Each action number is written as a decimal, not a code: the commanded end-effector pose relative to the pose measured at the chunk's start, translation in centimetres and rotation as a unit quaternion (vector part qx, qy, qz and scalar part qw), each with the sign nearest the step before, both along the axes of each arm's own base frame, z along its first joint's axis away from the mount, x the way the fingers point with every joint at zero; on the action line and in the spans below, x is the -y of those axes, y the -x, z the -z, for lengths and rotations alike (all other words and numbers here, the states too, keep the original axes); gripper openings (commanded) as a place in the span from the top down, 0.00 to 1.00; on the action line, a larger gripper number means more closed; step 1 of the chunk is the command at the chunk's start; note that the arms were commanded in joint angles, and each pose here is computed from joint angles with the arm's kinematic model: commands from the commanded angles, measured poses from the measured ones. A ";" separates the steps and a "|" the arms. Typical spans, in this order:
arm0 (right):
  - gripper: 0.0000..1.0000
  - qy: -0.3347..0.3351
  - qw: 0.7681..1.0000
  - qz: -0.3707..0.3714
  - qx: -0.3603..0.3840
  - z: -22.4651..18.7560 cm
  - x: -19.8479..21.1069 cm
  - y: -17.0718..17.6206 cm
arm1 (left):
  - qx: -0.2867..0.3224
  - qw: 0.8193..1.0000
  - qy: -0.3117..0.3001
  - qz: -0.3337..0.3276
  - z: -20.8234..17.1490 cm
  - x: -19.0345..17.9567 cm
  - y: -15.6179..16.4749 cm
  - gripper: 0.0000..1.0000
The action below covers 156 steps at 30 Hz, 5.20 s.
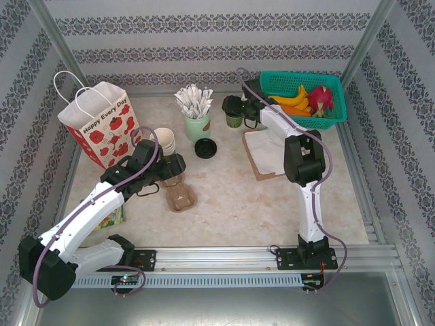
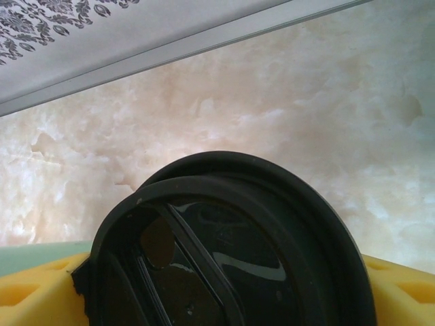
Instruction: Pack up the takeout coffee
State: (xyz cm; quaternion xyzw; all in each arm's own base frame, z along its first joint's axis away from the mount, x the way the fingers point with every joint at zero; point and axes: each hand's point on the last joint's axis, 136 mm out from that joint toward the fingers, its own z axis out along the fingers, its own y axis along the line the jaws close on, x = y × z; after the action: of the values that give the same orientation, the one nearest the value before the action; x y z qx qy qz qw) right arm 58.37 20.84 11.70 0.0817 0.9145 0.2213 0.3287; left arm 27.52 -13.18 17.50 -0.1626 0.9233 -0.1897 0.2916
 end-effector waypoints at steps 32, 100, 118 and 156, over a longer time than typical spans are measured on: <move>0.02 0.013 0.997 -0.012 0.069 -8.6 4.2 13.1 | -0.060 0.994 0.003 0.091 10.8 2.7 1.2 0.00; 0.02 0.123 0.903 -0.332 0.243 -8.7 -2.6 26.3 | 0.041 0.892 -0.005 -0.451 -13.9 -32.2 -6.7 0.11; 0.02 0.133 0.894 -0.357 0.238 -7.9 -2.5 28.3 | -0.050 0.915 -0.006 -0.400 -7.5 -32.7 -9.8 0.83; 0.18 0.172 0.697 -0.661 0.218 -1.6 -7.1 32.7 | -0.068 0.954 -0.040 -0.288 -13.6 -20.0 10.5 1.00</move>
State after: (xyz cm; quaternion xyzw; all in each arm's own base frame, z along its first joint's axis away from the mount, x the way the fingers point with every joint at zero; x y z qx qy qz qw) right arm 26.69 27.25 13.86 -0.5880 0.7034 0.2331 0.3243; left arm 18.66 8.54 32.02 -0.4141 0.8579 -0.0246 0.3031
